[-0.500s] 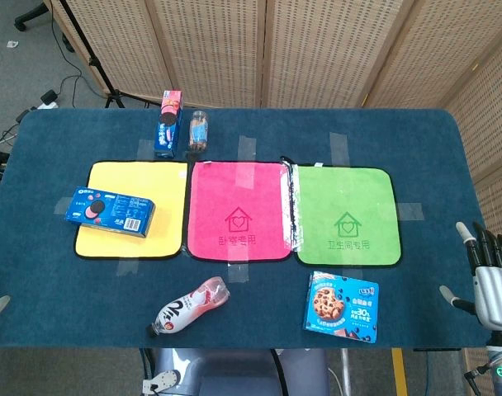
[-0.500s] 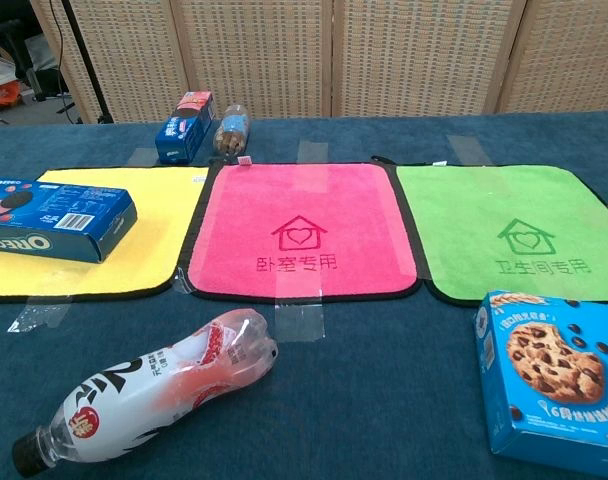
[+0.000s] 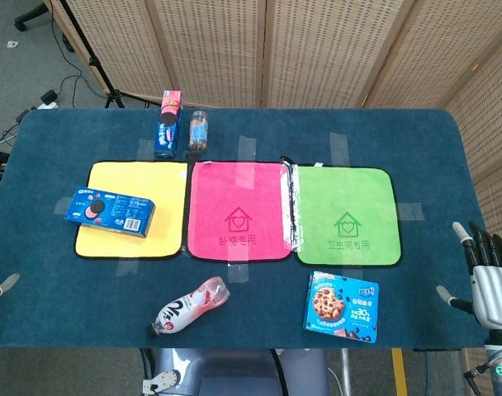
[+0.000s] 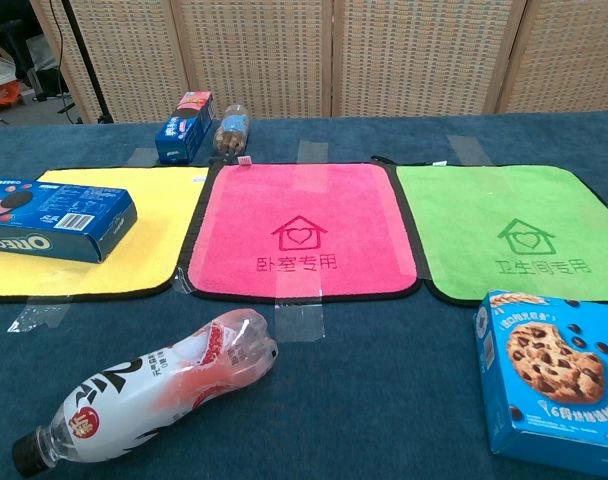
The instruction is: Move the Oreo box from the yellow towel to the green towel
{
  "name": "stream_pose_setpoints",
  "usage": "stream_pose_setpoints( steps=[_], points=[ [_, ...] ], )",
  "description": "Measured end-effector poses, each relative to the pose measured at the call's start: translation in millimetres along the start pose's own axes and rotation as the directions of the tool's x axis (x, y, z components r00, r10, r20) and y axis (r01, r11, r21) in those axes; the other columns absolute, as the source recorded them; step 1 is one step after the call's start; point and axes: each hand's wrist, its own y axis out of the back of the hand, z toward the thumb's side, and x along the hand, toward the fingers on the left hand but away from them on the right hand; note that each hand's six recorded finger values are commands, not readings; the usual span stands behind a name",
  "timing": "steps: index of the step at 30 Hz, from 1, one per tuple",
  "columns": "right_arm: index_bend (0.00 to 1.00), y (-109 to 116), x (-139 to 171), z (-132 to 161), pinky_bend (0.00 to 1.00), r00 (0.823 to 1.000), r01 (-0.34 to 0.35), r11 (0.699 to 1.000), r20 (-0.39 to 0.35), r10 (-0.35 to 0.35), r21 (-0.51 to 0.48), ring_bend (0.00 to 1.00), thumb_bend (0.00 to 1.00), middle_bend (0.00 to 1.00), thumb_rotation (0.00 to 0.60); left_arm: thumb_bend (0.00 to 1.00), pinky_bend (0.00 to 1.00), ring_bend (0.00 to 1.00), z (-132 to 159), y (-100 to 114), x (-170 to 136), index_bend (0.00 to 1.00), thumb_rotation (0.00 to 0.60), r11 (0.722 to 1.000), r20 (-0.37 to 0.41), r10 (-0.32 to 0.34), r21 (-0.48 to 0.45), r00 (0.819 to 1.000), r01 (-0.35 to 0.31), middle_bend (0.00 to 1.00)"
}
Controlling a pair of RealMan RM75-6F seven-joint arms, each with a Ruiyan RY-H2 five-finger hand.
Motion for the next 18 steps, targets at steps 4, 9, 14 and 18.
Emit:
stream_pose_setpoints(
  steps=[4, 9, 14, 18],
  points=[
    [0.0, -3.6, -0.5, 2.1, 0.0, 1.0, -0.012, 1.0, -0.004, 0.012, 0.001, 0.0, 0.0, 0.0, 0.6, 0.41, 0.0, 0.0, -5.9, -13.2, 13.6, 0.0, 0.6, 0.963, -0.009, -0.106, -0.25, 0.994, 0.1, 0.0],
    [0.0, -2.2, -0.8, 1.2, 0.0, 1.0, -0.008, 1.0, -0.005, 0.008, -0.013, 0.0, 0.0, 0.0, 0.6, 0.69, 0.0, 0.0, -13.6, -30.6, 31.1, 0.0, 0.6, 0.788, -0.035, -0.255, -0.586, 0.966, 0.186, 0.0],
    [0.0, -1.1, -1.1, -1.2, 0.0, 1.0, -0.01, 1.0, -0.002, 0.01, -0.022, 0.0, 0.0, 0.0, 0.6, 0.79, 0.0, 0.0, -27.2, -57.8, 52.8, 0.0, 0.6, 0.6, -0.119, -0.428, -0.779, 0.896, 0.183, 0.0],
    [0.0, -1.3, -2.2, -2.3, 0.0, 1.0, -0.013, 1.0, 0.002, 0.013, -0.025, 0.0, 0.0, 0.0, 0.6, 0.81, 0.0, 0.0, -35.9, -69.8, 70.7, 0.0, 0.6, 0.557, -0.196, -0.489, -0.82, 0.85, 0.132, 0.0]
  ],
)
